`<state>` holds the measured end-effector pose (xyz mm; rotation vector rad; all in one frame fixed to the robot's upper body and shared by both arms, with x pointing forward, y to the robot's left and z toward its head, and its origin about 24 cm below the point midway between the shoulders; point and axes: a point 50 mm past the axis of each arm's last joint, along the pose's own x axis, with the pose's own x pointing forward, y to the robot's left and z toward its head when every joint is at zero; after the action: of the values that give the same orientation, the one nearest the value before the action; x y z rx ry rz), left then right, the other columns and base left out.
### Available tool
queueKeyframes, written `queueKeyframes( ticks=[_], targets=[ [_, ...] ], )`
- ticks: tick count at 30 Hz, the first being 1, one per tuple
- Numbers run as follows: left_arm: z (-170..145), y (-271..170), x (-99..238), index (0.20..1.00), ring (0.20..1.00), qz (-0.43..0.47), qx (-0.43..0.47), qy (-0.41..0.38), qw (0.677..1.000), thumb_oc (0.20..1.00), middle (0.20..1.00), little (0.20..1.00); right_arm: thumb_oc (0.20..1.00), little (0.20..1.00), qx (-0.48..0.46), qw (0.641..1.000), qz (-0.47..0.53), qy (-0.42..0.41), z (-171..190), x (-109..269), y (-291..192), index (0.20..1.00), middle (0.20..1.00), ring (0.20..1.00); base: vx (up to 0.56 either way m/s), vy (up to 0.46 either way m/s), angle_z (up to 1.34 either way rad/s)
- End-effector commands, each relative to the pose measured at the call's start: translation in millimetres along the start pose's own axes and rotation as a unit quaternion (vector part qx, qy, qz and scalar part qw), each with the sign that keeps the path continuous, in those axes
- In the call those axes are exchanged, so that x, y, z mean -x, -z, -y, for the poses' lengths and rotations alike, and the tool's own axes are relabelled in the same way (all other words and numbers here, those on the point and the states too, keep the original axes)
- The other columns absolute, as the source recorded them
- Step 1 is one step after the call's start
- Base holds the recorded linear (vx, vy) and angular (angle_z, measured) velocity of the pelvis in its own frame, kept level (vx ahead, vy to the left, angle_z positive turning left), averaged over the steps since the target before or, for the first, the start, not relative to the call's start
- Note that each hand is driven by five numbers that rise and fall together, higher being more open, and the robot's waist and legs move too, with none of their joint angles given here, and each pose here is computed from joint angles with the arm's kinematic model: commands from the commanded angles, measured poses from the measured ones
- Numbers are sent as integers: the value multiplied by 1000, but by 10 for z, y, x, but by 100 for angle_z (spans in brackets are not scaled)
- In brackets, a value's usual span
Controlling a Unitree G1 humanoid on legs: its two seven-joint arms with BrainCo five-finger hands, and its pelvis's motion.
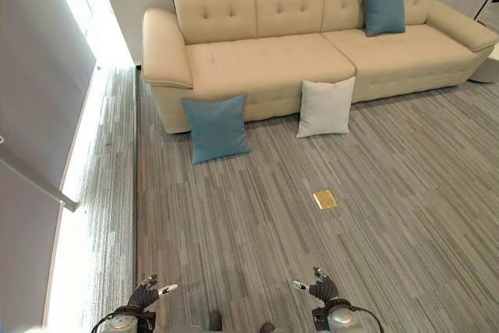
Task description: Pick up all the scattered cushions and arrange them neatly on the sofa.
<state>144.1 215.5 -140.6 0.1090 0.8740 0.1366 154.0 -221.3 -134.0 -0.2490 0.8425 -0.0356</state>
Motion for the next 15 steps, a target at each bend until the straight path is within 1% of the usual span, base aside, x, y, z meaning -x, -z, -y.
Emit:
queueKeyframes(
  ticks=[1, 4, 6, 7, 9, 11, 13, 15],
  targets=[
    [18, -292, -60, 1000, 1000, 58, 8, 1, 998, 1000, 1000, 1000, 1000, 1000, 7, 998, 60, -12, -29, -52, -283, 1000, 1000, 1000, 93, -5, 7],
    [7, -333, -58, 1000, 1000, 69, 6, -1, 998, 1000, 1000, 1000, 1000, 1000, 4, 997, 78, -13, -19, -56, -363, 1000, 1000, 1000, 99, -56, 1],
    [-35, -423, -68, 1000, 1000, 84, 11, -7, 996, 1000, 1000, 1000, 1000, 1000, 6, 993, 116, -16, -16, -47, -531, 1000, 1000, 1000, 180, -132, 6],
    [-22, -437, -66, 1000, 1000, 88, 14, -4, 996, 1000, 1000, 1000, 1000, 1000, 5, 993, 117, -15, -5, -38, -523, 1000, 1000, 1000, 194, -144, 28],
    [13, -477, -73, 1000, 1000, 95, 8, 1, 995, 1000, 1000, 1000, 1000, 1000, 9, 992, 123, -13, 13, -28, -536, 1000, 1000, 1000, 185, -198, 98],
    [62, -548, -79, 1000, 1000, 107, 18, 10, 994, 1000, 1000, 1000, 1000, 1000, -1, 991, 134, 0, 105, -6, -557, 1000, 1000, 1000, 150, -255, 112],
    [76, -588, -78, 1000, 1000, 115, 22, 13, 993, 1000, 1000, 1000, 1000, 1000, -1, 991, 136, 3, 127, 2, -559, 1000, 1000, 1000, 43, -103, 92],
    [101, -600, -85, 1000, 1000, 113, 21, 18, 993, 1000, 1000, 1000, 1000, 1000, -5, 991, 134, 6, 125, 1, -559, 1000, 1000, 1000, 96, -75, 46]
  ],
)
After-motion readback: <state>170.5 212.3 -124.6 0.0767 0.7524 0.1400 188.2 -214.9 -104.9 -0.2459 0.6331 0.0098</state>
